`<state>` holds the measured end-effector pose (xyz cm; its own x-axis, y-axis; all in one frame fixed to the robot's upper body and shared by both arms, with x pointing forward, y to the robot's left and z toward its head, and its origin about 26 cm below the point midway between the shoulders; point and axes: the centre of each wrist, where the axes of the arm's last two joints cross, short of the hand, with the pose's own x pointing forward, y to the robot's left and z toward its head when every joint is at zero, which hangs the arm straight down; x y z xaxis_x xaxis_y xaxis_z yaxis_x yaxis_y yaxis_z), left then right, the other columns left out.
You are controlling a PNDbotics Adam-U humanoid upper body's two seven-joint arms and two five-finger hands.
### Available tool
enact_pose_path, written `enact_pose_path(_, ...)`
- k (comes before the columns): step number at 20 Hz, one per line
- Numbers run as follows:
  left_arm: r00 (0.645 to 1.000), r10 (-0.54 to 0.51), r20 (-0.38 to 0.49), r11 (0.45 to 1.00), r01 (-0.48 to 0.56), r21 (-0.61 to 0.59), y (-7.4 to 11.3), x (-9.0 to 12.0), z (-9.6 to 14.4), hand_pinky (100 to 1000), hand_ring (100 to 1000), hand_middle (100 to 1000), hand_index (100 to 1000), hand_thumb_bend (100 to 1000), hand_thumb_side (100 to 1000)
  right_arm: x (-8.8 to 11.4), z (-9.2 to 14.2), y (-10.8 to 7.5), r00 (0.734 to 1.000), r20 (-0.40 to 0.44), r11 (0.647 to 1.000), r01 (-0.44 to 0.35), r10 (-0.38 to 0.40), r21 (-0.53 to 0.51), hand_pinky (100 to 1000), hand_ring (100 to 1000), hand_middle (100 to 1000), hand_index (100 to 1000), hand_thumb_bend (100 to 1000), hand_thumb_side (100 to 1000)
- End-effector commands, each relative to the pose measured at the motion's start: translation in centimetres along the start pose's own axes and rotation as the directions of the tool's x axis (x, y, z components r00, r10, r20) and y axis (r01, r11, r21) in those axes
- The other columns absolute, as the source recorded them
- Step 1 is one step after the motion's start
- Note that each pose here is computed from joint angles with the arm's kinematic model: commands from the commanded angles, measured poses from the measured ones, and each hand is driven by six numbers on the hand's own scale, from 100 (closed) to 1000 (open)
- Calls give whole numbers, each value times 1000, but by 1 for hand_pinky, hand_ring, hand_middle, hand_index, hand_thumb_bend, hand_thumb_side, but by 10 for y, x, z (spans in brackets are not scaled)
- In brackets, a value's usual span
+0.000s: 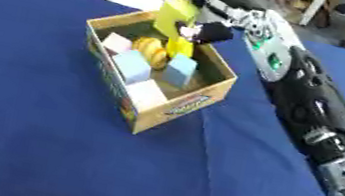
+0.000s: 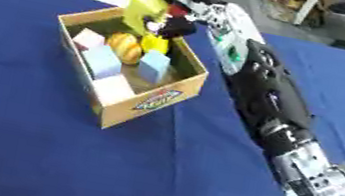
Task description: Pick up objects on the table and place them in the box.
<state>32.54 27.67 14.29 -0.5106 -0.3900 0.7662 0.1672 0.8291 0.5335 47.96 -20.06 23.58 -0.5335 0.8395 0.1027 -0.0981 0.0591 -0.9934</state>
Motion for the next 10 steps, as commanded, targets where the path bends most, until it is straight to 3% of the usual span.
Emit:
enact_pose_path(1, 1000, -5, 10, 1000, 5, 7, 3, 3, 0, 747, 589, 608, 783, 100, 713, 4, 7, -21, 998, 10, 994, -64, 65, -85, 916, 948, 1000, 1000, 177, 655)
enact_pose_path(6, 1000, -3, -5, 1000, 3, 21, 4, 0, 3, 747, 589, 608, 782, 100, 718, 1, 32, -38, 997, 53, 977, -42, 54, -209, 888, 925, 989, 1000, 125, 602)
enact_pose_path(10, 1000, -2, -23, 999, 3, 43, 5, -4, 8, 747, 591, 610, 781, 100, 719, -5, 74, -44, 990, 133, 926, 86, -39, -368, 798, 835, 899, 1000, 100, 559)
